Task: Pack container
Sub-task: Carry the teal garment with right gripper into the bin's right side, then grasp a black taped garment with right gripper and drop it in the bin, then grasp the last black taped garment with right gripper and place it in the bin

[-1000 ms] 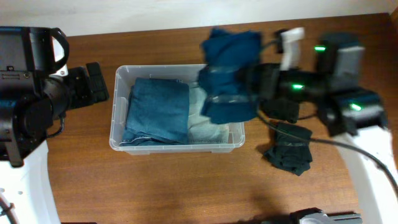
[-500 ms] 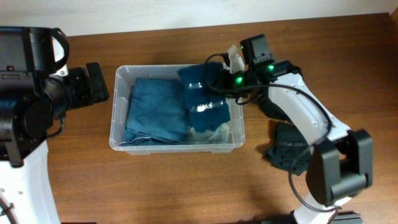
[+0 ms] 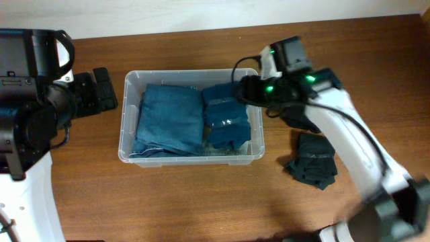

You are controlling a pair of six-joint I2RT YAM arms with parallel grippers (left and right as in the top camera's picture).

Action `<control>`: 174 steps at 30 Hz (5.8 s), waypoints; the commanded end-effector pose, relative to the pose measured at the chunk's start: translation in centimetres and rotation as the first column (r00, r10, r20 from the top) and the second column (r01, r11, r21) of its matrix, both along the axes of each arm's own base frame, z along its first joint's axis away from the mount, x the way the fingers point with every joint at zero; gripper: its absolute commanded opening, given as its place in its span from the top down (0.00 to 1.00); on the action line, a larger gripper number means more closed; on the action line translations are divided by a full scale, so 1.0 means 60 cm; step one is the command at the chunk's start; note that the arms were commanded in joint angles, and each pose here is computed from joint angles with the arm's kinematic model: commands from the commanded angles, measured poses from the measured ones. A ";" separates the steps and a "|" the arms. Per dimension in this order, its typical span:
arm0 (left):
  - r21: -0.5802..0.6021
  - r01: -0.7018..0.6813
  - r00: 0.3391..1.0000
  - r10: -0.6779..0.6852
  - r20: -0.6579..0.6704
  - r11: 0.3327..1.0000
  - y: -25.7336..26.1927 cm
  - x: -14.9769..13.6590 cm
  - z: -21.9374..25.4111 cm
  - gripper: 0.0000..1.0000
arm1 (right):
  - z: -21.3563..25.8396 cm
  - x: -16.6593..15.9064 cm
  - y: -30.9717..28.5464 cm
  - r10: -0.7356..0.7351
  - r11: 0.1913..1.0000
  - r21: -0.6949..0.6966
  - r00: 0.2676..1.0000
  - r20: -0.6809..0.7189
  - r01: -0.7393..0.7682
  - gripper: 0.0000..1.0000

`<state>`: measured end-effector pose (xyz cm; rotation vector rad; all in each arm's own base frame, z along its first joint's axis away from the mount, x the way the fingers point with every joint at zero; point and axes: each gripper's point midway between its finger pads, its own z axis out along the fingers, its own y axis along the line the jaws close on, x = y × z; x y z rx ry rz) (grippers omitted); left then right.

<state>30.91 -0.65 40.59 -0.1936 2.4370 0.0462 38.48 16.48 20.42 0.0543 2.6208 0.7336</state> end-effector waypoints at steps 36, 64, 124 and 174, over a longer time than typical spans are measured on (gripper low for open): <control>0.004 -0.015 1.000 0.015 0.012 1.000 0.005 -0.006 0.006 0.00 | -0.327 0.062 -0.393 -0.354 0.913 0.064 0.861 -0.364 0.403 0.14; 0.004 -0.015 1.000 0.015 0.012 1.000 0.005 -0.006 0.006 0.00 | 0.186 -0.095 -0.147 -0.039 0.997 0.071 0.958 0.285 0.020 0.93; 0.004 -0.015 1.000 0.015 0.012 1.000 0.006 -0.006 0.006 0.00 | 0.063 -0.209 -0.309 -0.534 0.846 -0.072 0.834 -0.139 0.529 0.04; 0.004 -0.015 1.000 0.015 0.012 1.000 0.005 -0.006 0.006 0.00 | 0.281 -0.188 -0.021 0.047 0.894 0.384 0.901 0.431 -0.230 0.89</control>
